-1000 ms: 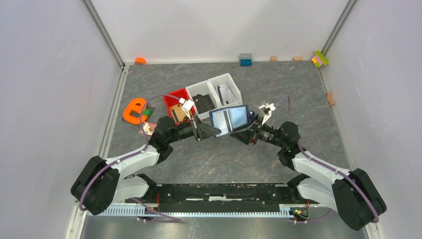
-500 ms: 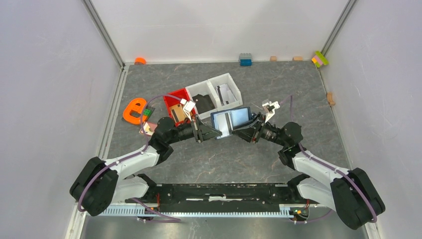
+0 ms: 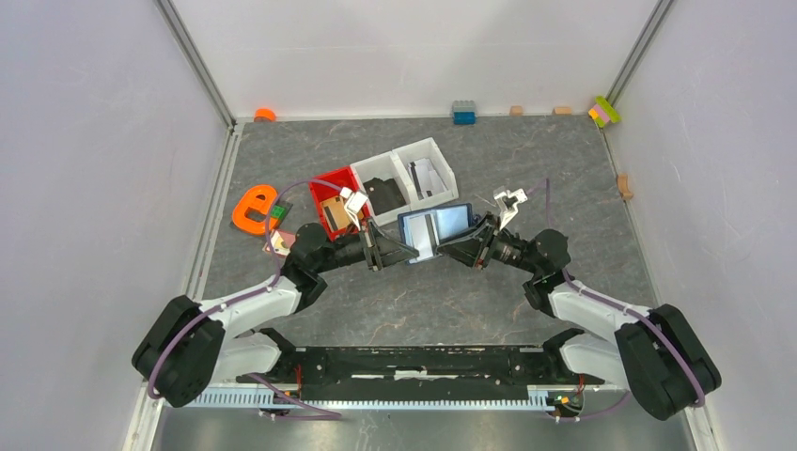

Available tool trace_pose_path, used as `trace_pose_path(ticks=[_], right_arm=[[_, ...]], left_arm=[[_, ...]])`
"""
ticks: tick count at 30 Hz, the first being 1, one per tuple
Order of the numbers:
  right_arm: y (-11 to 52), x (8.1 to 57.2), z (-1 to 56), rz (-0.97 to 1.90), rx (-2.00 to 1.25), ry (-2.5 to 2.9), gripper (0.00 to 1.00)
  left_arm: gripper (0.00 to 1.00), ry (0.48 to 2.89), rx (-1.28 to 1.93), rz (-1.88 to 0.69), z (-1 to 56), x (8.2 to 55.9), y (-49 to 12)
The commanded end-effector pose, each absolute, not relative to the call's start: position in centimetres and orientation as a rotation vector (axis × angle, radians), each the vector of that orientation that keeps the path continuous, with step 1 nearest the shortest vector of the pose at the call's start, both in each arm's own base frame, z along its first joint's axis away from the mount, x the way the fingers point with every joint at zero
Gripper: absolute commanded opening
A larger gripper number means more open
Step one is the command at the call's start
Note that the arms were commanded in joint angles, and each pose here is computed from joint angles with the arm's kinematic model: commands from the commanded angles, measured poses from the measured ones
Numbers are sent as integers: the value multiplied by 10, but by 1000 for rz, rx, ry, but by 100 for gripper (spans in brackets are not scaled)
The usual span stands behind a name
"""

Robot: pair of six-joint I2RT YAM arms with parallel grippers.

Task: Take the credit cards out of the card holder
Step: Remove the credit card from the card holder.

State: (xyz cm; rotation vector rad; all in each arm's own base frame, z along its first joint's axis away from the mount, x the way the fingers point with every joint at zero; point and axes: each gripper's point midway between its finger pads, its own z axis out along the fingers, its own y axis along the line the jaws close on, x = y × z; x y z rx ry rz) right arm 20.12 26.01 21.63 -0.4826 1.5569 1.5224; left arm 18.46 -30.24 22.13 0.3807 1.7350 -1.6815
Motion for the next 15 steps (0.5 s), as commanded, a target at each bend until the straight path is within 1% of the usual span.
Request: trace_pose_path(ticks=[1,9,15], right_arm=[[262,183,237,1631,-541,1453,32],[261,175,247,1671,-561,1401,20],[261,173,249,1687,-569,1390,17]], left_arm=[[2,1638,441,-1731,244,176,-307],[2,1710,364,-1600,229,192,-301],[2,1726,363,-1600,226,194,-303]])
